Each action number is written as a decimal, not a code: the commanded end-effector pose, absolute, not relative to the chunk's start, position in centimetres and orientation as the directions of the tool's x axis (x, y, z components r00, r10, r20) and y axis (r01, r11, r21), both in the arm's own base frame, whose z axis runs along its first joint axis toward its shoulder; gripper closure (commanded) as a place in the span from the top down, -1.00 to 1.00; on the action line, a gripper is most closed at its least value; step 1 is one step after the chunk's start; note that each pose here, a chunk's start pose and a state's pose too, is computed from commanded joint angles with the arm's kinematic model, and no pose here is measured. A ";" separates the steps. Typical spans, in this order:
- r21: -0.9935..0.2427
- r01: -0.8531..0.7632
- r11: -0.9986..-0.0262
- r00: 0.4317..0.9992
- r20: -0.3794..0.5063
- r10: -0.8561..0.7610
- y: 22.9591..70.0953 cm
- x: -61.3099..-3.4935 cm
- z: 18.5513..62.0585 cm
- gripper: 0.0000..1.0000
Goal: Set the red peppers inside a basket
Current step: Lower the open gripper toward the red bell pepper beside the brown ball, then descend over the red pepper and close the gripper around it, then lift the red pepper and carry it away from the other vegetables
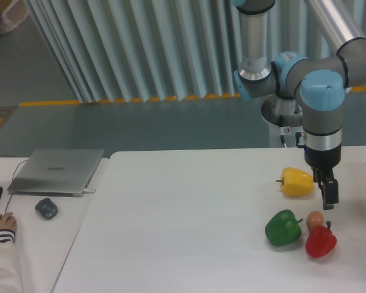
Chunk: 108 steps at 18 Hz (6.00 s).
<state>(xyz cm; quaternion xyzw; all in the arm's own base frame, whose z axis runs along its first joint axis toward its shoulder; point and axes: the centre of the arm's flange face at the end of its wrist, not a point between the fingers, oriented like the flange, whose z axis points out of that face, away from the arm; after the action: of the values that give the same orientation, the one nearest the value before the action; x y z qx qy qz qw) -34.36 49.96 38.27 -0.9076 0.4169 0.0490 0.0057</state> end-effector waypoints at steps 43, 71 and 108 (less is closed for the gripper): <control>-0.049 -0.108 -0.993 0.989 -0.106 -0.102 55.3 -36.8 32.1 1.00; 0.020 -0.103 -0.994 0.991 -0.087 -0.104 55.7 -38.2 27.8 1.00; -0.008 -0.582 -0.813 0.813 -0.027 -0.581 50.1 -40.9 36.2 -0.12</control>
<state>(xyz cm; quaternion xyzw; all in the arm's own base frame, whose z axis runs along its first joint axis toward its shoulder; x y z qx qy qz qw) -40.87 50.12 36.23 -0.9521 0.3054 0.0118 0.0078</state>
